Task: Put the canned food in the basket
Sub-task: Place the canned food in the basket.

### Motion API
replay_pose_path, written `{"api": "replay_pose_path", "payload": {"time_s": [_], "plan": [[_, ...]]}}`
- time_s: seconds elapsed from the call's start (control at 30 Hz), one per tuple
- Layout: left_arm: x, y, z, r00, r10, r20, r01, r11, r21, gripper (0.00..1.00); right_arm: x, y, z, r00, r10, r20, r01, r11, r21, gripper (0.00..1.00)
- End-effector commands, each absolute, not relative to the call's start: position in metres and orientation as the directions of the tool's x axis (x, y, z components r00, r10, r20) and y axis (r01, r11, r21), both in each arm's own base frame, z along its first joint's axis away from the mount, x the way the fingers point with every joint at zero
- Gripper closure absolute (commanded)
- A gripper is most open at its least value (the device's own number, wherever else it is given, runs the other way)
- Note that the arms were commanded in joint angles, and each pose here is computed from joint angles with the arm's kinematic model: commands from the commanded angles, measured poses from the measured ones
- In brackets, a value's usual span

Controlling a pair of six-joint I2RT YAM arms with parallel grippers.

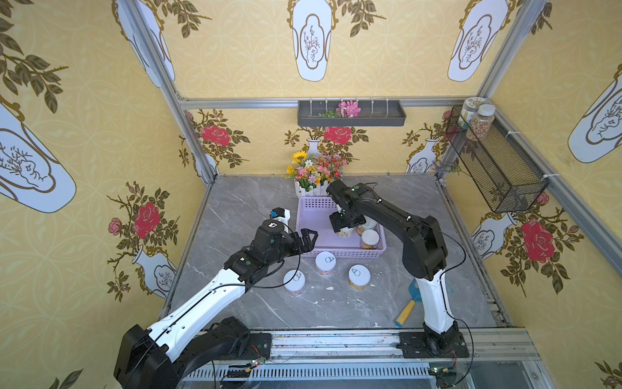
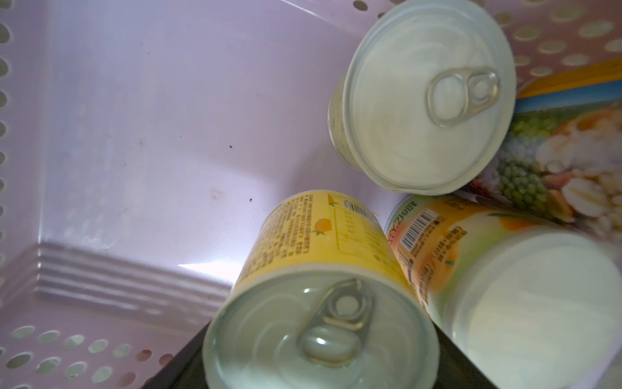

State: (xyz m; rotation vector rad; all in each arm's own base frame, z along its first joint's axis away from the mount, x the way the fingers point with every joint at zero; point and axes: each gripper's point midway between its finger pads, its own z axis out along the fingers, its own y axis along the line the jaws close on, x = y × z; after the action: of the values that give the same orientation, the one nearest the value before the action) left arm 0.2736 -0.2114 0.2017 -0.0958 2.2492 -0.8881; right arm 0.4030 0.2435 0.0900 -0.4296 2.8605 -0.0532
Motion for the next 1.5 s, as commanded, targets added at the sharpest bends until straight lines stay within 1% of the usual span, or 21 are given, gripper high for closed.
{"api": "replay_pose_path", "payload": {"time_s": [0.0,0.27,0.7,0.77,0.97,1.07,1.33,1.47], "plan": [[0.276,-0.210,0.202,-0.731,-0.312,-0.606,0.188,0.763,-0.619,0.00,0.413,0.240,0.092,-0.918,-0.297,-0.262,-0.275,0.954,-0.116,0.35],[0.271,-0.206,0.192,-0.752,-0.322,-0.575,0.148,0.768,-0.623,0.00,0.415,0.231,0.078,-0.923,-0.306,-0.235,-0.270,0.947,-0.174,0.36],[0.261,-0.219,0.186,-0.804,-0.256,-0.536,0.189,0.745,-0.640,0.00,0.418,0.226,0.056,-0.928,-0.313,-0.201,-0.272,0.939,-0.209,0.33],[0.259,-0.222,0.185,-0.810,-0.243,-0.534,0.202,0.739,-0.642,0.00,0.418,0.225,0.055,-0.929,-0.312,-0.198,-0.270,0.939,-0.211,0.31],[0.261,-0.217,0.180,-0.807,-0.245,-0.538,0.184,0.761,-0.622,0.00,0.419,0.224,0.057,-0.930,-0.308,-0.201,-0.268,0.942,-0.204,0.19],[0.262,-0.215,0.180,-0.805,-0.249,-0.539,0.175,0.768,-0.616,0.00,0.419,0.225,0.058,-0.930,-0.306,-0.202,-0.267,0.943,-0.197,0.15],[0.263,-0.211,0.165,-0.823,-0.243,-0.514,0.133,0.796,-0.590,0.00,0.420,0.226,0.062,-0.930,-0.303,-0.207,-0.266,0.945,-0.190,0.10],[0.263,-0.208,0.161,-0.823,-0.243,-0.513,0.119,0.810,-0.575,0.00,0.420,0.228,0.076,-0.928,-0.297,-0.227,-0.261,0.950,-0.173,0.10]]}}
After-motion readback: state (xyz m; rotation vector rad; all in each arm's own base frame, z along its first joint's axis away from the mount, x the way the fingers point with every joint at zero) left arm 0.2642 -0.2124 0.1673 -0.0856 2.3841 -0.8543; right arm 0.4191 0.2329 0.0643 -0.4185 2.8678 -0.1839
